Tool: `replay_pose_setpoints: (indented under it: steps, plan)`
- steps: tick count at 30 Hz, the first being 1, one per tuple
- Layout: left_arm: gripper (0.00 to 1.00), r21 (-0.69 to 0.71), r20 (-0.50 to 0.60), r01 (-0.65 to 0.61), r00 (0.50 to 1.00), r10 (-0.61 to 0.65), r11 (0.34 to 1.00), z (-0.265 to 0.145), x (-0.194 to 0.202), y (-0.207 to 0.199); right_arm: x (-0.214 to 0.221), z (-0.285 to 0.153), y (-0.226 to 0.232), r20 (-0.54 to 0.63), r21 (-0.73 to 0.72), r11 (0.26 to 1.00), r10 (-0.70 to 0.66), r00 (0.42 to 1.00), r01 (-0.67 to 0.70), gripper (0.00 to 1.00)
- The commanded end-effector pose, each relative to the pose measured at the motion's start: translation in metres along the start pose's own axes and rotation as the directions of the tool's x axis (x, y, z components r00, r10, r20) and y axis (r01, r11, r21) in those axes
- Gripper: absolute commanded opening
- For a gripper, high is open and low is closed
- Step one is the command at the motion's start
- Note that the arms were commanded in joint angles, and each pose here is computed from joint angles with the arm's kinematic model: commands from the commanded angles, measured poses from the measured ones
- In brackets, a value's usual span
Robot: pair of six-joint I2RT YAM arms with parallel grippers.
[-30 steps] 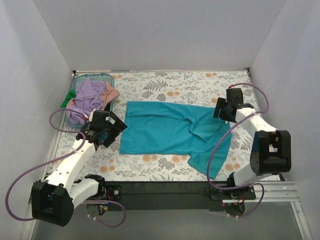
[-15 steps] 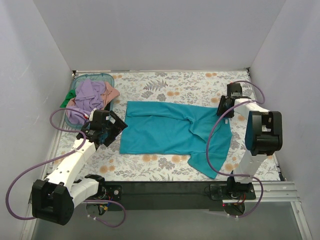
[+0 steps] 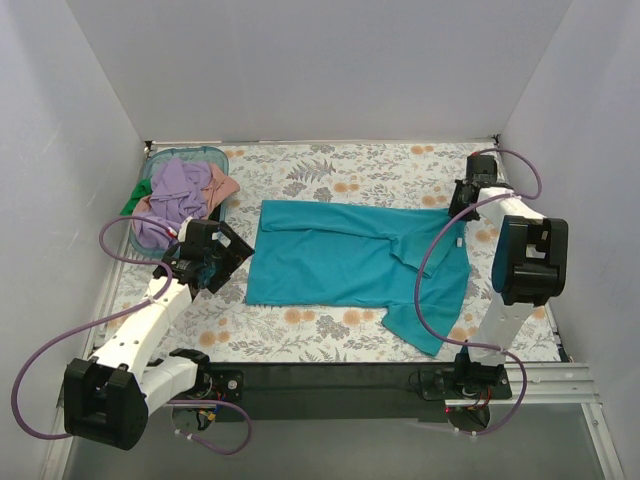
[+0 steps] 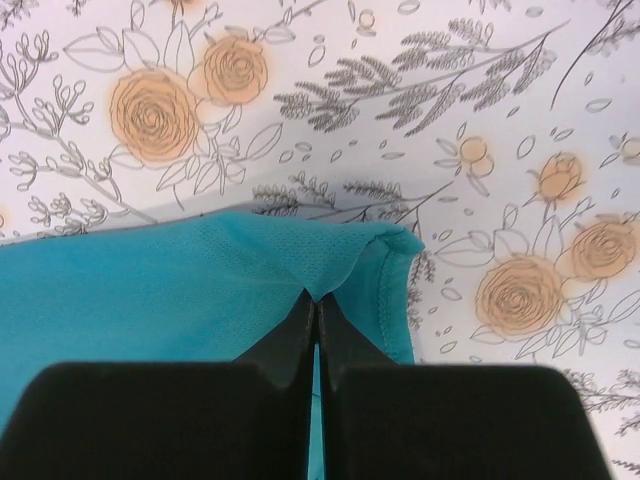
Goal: Fold and stack the t-shirts
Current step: Fold the tshirt
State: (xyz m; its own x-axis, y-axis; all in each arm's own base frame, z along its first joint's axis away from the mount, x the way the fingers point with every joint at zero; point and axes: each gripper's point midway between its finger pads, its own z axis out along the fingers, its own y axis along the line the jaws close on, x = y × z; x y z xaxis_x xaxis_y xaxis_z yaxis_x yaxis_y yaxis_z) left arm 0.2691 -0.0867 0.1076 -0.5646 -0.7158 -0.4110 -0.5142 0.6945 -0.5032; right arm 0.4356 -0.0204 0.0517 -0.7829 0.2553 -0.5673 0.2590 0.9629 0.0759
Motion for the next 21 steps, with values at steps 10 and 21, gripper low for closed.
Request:
replay_pose_setpoints:
  steps: [10,21]
  plan:
    - [0.98,-0.009,-0.03,-0.021,0.999,0.021,1.0,0.001,0.006,0.002,-0.024,0.002,-0.003,-0.005,0.003,0.999,-0.047,0.999,0.047,0.47]
    - [0.98,0.0,-0.232,-0.02,0.972,0.02,1.0,0.01,0.052,0.016,0.06,-0.119,-0.006,0.035,-0.102,0.992,0.085,0.996,-0.081,0.98]
